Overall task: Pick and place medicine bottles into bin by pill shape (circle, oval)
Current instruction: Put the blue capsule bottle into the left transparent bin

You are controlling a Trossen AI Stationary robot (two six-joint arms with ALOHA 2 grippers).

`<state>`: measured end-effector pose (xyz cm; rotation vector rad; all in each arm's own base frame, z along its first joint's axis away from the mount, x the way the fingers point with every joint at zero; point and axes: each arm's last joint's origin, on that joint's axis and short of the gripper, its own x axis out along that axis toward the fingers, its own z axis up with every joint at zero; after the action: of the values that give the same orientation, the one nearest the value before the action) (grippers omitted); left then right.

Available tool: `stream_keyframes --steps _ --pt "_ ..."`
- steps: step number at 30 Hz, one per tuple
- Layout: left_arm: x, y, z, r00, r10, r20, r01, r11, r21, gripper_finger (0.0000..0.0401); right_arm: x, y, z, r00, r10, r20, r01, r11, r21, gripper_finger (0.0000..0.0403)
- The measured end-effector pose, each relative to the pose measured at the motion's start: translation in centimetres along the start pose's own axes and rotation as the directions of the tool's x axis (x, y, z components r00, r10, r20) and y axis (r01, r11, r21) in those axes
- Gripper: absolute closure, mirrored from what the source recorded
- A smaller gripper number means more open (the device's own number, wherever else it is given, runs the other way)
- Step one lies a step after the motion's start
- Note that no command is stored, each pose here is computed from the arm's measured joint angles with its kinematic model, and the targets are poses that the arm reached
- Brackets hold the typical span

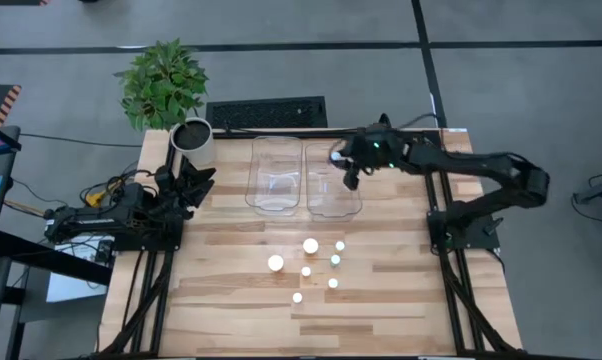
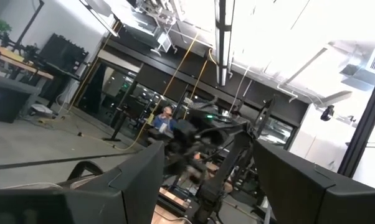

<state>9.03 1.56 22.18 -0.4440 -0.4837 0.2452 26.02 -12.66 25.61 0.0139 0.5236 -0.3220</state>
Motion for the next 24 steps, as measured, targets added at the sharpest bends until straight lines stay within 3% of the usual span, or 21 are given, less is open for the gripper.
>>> stream_keyframes --steps 6,14,24 --pt "0.0 0.0 0.0 1.000 0.001 0.000 -0.001 1.000 0.018 0.0161 4.4 -2.1 -0.1 0.997 0.002 -0.084 -0.001 1.000 0.006 0.0289" --pt "0.0 0.0 0.0 1.000 0.001 0.001 -0.001 1.000 0.029 0.0161 8.9 -3.3 -2.7 0.978 0.056 -0.202 -0.050 0.998 0.035 0.0289" --pt "0.0 0.1 0.0 1.000 0.018 0.008 -0.018 0.998 0.064 0.0161 10.4 -3.3 -4.1 0.966 0.067 -0.249 -0.061 0.998 0.031 0.0289"
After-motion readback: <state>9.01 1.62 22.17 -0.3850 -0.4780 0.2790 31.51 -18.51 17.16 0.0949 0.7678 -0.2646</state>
